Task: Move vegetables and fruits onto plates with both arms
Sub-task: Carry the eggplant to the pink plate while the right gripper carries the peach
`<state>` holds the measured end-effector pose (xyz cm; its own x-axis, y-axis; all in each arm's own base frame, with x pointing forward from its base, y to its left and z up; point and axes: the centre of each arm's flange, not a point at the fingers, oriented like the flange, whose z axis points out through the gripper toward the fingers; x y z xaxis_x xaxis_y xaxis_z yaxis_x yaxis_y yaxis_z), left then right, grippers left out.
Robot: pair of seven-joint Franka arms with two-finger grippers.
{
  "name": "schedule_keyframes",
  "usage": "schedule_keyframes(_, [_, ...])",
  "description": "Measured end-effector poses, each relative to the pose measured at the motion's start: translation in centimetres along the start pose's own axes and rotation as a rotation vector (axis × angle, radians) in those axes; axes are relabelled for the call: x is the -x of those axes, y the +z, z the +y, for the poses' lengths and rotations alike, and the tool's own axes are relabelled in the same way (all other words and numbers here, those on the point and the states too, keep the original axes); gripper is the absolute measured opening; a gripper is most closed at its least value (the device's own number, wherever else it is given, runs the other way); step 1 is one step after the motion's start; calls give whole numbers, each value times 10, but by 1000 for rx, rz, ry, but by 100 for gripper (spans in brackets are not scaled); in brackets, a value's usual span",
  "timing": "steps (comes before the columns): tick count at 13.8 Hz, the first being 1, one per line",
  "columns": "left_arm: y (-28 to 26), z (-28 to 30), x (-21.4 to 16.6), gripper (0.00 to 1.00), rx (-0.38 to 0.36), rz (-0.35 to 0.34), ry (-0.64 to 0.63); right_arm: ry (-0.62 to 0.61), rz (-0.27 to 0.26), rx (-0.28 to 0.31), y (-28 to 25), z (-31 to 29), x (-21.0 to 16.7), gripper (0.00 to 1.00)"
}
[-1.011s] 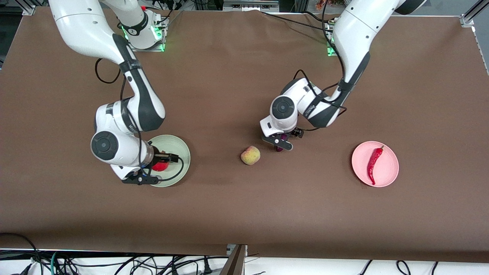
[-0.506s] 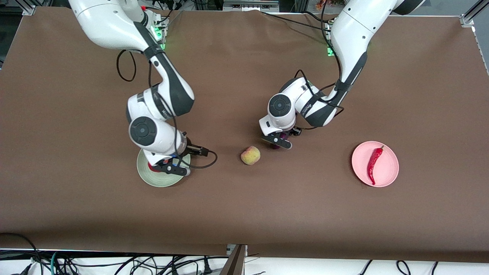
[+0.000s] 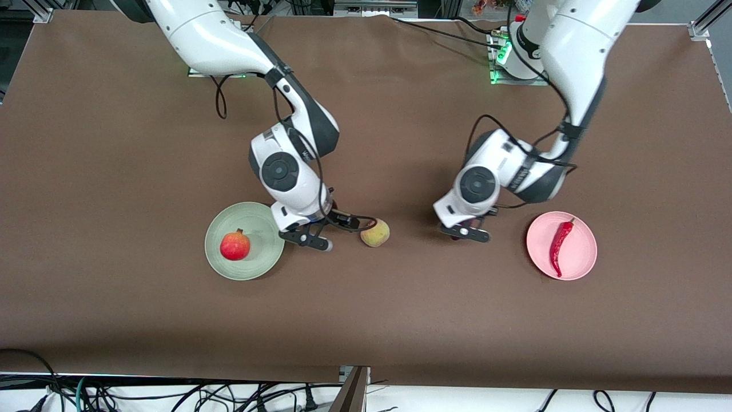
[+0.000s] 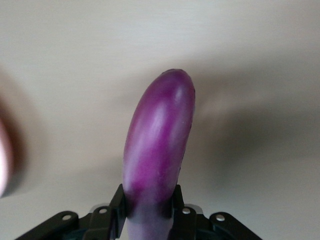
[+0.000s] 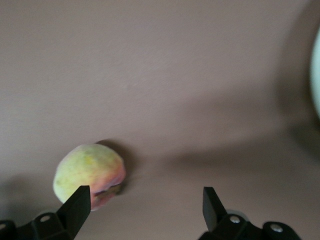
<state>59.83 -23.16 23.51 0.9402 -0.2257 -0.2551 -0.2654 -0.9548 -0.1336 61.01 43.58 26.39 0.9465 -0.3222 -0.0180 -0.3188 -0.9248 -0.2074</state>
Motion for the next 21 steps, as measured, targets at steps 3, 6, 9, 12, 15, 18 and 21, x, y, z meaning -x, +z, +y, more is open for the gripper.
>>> schedule_keyframes(3, [-24,-54,-5,39,3,-27,5,26,51,-56,20,-18,18,99])
schedule_keyframes(6, [-46,-87,-10,39,8,-23,37,37,98,-84,35,-34,32,99])
schedule_keyframes(9, [-35,-134,-8,39,24,-48,38,37,127,-99,54,-52,38,99])
schedule_keyframes(12, [-16,-184,-5,39,37,-68,30,33,141,-103,73,-55,35,99])
schedule_keyframes(15, [3,-195,-10,39,45,-63,38,-3,166,-69,86,-50,34,98])
schedule_keyframes(18, [34,-203,-15,39,69,-84,26,-8,174,-54,93,-45,31,78])
schedule_keyframes(21, [50,-213,-20,39,85,-82,10,2,190,-42,85,-35,9,77])
